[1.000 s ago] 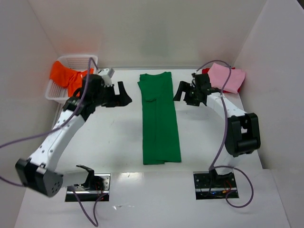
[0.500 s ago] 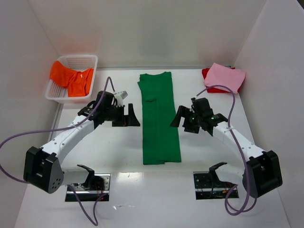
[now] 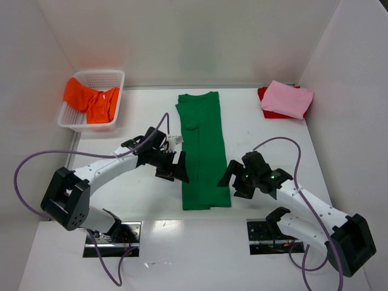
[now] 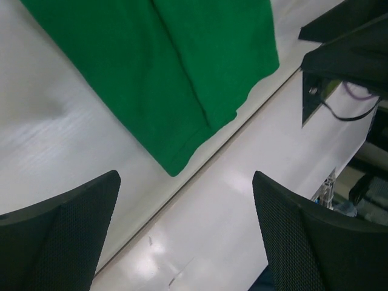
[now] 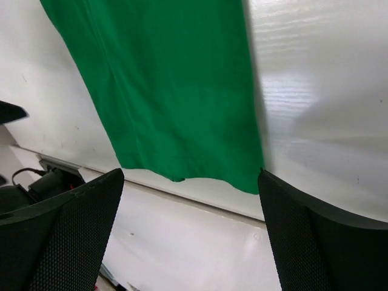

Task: Fold and stack the t-shirts
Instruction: Rotate the tshirt 90 degrees, then grab the bottom of the folded rectangular tshirt with both arms

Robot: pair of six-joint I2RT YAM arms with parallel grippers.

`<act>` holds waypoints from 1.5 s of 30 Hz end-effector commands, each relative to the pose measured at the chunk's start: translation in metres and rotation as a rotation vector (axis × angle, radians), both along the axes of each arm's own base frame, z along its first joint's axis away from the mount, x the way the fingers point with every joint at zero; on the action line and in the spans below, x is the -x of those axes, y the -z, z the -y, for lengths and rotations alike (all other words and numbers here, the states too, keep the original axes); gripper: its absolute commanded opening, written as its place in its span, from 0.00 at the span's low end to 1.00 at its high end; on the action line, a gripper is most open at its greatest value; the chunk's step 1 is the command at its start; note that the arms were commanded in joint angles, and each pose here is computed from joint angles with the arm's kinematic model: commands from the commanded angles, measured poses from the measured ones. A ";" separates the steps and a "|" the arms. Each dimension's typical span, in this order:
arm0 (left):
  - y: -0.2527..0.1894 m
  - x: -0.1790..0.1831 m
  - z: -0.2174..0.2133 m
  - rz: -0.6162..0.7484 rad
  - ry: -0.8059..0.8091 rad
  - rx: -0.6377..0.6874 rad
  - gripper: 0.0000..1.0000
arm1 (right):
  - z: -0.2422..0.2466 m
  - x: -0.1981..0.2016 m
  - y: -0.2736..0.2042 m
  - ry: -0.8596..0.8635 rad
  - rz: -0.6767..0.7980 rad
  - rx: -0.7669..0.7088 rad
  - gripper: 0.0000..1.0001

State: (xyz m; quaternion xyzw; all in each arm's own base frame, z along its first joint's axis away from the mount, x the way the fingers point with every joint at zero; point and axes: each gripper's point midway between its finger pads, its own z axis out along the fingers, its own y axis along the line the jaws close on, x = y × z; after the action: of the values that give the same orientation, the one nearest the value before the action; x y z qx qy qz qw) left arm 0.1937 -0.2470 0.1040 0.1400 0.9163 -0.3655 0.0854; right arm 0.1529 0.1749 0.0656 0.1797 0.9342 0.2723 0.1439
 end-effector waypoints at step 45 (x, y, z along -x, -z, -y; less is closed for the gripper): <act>0.059 0.061 0.013 -0.252 -0.038 -0.160 0.85 | 0.010 0.025 0.051 -0.049 -0.059 0.044 0.27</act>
State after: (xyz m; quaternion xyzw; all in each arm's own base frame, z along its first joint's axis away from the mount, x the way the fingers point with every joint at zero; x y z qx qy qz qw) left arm 0.1318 -0.2578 0.0485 0.0907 0.9471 -0.3066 -0.0280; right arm 0.1222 0.1617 0.0164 0.1654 0.9500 0.2446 0.1017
